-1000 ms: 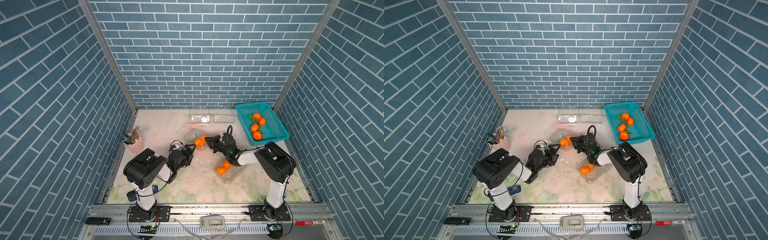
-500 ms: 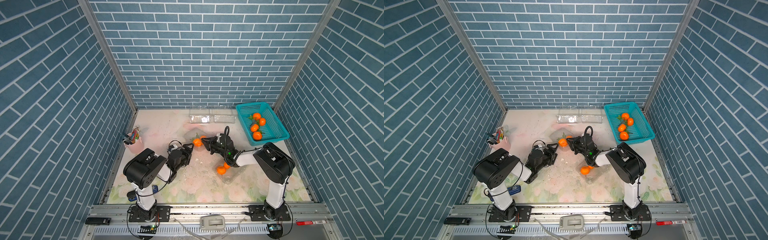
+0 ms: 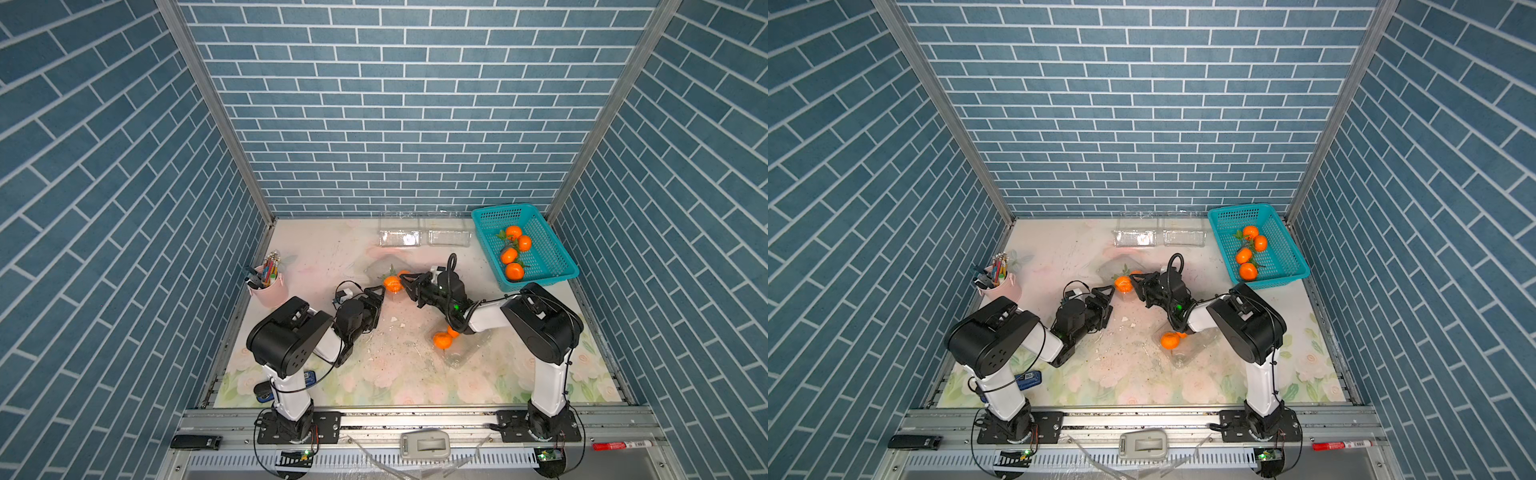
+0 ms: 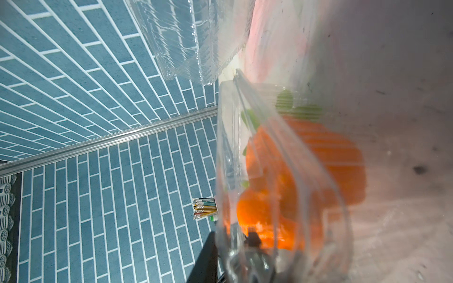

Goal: Take oranges out of containers
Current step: Adjust the packing box at the center of the board.

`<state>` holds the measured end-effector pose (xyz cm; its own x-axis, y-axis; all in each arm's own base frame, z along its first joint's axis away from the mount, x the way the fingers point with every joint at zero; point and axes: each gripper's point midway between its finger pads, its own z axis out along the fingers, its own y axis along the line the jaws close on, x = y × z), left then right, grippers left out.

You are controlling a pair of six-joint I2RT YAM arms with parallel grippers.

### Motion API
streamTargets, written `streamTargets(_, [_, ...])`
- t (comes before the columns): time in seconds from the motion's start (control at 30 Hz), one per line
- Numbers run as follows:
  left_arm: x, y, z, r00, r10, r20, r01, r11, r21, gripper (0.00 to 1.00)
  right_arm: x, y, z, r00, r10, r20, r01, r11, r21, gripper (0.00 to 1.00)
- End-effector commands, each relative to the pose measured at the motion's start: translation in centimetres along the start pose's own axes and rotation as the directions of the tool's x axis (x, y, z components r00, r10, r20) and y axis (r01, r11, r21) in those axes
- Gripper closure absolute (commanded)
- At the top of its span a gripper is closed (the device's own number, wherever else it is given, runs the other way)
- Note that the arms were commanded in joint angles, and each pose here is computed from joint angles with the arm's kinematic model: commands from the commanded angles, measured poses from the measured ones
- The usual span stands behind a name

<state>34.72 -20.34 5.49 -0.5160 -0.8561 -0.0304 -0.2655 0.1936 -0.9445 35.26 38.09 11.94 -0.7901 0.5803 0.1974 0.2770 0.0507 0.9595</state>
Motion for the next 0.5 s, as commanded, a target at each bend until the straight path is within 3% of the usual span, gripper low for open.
streamTargets(0.0, [2.42,5.34,-0.63,0.994,0.027,-0.109,-0.047,0.983,-0.18,0.08,4.36,4.63,0.45,0.988,0.037,-0.147,-0.057,0.989,-0.138,0.75])
streamTargets(0.47, [2.34,5.91,-1.22,0.995,0.03,-0.096,-0.049,0.978,-0.203,0.09,3.98,4.94,-0.01,0.99,0.057,-0.132,-0.076,0.986,-0.149,0.73])
